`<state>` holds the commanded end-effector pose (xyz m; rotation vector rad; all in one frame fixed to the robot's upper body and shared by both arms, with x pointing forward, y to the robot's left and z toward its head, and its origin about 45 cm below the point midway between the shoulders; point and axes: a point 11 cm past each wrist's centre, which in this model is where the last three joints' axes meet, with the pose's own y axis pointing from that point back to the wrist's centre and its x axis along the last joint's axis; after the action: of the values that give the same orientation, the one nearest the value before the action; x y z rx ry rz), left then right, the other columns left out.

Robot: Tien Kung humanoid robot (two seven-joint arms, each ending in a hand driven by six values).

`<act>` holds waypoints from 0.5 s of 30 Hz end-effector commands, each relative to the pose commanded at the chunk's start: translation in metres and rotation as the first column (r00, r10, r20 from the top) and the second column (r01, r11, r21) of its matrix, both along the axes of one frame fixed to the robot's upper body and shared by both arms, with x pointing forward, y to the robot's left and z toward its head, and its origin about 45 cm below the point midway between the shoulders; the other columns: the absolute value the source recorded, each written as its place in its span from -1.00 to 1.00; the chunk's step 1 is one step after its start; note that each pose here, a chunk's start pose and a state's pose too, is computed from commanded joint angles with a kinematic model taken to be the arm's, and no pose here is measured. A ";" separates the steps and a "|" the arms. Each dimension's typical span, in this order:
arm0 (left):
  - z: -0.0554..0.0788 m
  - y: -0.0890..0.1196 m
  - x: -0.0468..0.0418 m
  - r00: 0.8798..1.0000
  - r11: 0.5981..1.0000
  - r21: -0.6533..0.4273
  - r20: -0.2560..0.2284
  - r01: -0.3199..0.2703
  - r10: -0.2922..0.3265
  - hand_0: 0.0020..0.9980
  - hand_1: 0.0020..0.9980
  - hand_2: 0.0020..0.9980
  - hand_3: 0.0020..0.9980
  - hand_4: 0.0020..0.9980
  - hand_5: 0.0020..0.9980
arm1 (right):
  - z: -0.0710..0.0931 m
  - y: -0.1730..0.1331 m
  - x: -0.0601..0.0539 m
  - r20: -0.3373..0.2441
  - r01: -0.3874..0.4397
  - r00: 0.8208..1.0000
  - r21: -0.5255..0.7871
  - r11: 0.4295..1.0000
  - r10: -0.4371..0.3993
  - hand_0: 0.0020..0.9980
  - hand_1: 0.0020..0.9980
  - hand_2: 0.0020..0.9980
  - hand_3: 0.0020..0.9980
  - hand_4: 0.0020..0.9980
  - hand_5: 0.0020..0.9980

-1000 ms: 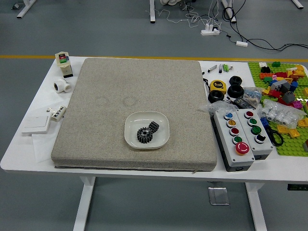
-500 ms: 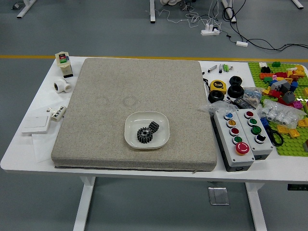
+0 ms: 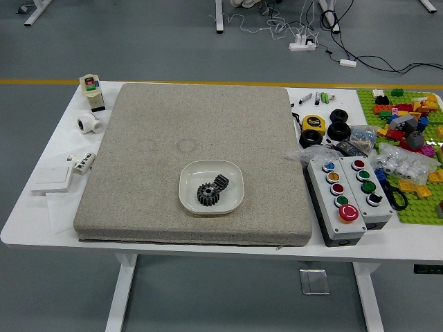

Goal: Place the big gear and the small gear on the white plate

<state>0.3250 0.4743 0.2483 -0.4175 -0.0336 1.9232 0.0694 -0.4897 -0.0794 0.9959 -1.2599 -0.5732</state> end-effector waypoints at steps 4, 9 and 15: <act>0.003 0.000 0.0018 1.000 1.000 0.004 0.005 0.003 -0.003 0.45 0.79 0.87 0.69 0.98 0.75 | 0.000 0.000 0.001 0.003 0.001 1.000 0.000 1.000 -0.001 0.31 0.40 0.55 0.24 0.60 0.42; 0.004 -0.001 0.0036 1.000 1.000 0.004 0.009 0.005 -0.005 0.45 0.79 0.87 0.69 0.98 0.75 | 0.001 -0.001 0.003 0.007 0.001 1.000 -0.001 1.000 -0.001 0.31 0.40 0.55 0.24 0.60 0.42; 0.000 -0.002 0.0031 1.000 1.000 0.004 -0.004 0.009 -0.009 0.45 0.80 0.87 0.69 0.98 0.75 | 0.001 -0.003 -0.001 0.001 0.001 1.000 -0.003 1.000 -0.001 0.31 0.40 0.55 0.24 0.60 0.42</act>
<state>0.3281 0.4722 0.2486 -0.4111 -0.0328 1.9147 0.0683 -0.4922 -0.0783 0.9935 -1.2618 -0.5714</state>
